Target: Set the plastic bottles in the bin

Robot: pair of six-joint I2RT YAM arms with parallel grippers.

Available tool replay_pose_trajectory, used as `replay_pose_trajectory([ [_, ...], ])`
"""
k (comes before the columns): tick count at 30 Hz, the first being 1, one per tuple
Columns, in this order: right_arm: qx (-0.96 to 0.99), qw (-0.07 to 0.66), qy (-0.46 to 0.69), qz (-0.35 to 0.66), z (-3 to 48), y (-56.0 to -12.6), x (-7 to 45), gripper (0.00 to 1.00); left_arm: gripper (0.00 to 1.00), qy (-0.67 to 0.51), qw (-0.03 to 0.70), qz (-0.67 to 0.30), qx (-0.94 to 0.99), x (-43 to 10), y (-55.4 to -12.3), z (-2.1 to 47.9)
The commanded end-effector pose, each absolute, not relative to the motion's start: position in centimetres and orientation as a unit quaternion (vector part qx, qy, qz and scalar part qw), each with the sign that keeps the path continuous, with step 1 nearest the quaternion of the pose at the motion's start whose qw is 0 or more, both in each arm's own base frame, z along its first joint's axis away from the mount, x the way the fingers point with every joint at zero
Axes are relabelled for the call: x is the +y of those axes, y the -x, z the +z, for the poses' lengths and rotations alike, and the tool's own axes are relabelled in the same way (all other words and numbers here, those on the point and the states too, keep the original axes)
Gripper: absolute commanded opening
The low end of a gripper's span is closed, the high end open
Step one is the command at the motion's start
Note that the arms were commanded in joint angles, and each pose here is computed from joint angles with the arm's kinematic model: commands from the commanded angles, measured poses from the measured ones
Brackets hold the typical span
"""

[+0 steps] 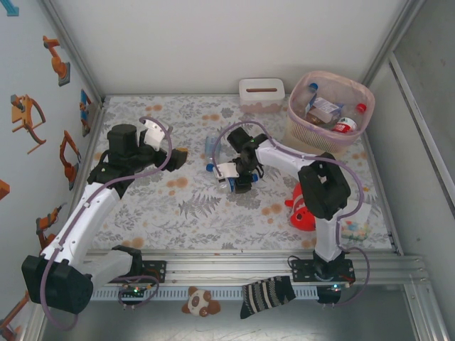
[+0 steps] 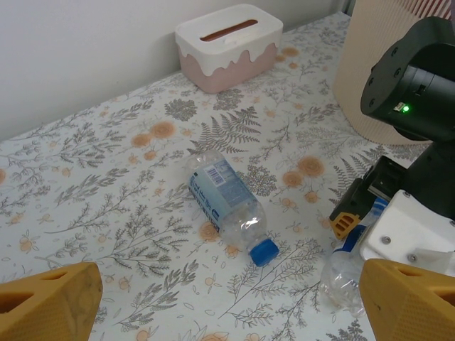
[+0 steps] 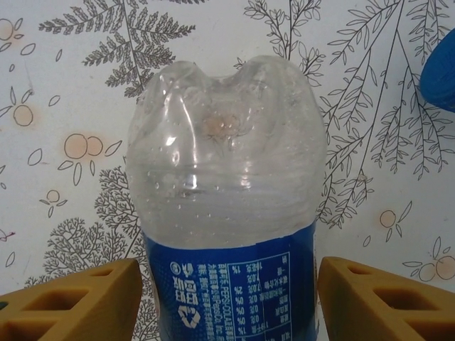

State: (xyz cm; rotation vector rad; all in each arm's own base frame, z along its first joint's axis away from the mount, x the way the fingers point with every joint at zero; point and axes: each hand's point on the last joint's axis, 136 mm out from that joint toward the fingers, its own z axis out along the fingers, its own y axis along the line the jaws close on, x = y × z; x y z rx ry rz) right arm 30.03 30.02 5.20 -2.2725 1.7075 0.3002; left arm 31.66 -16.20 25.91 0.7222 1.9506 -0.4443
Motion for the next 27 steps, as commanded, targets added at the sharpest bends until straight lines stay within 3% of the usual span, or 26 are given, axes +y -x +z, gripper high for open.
replay_pose_trajectory([
  [1,0.595,0.134,0.785,0.109,4.2,-29.8,30.7,0.65,0.93,-0.293,0.491,-0.193,0.798,-16.3,-31.6,26.6],
  [13,0.601,0.124,0.783,0.105,3.3,-30.0,30.7,0.64,0.93,-0.293,0.488,-0.194,0.799,-16.3,-31.7,26.4],
  [21,0.606,0.133,0.778,0.103,4.4,-30.1,30.7,0.55,0.93,-0.292,0.488,-0.190,0.800,-16.2,-31.8,26.3],
  [27,0.613,0.151,0.769,0.097,6.9,-30.2,30.6,0.53,0.93,-0.292,0.487,-0.190,0.801,-16.3,-31.8,26.3],
])
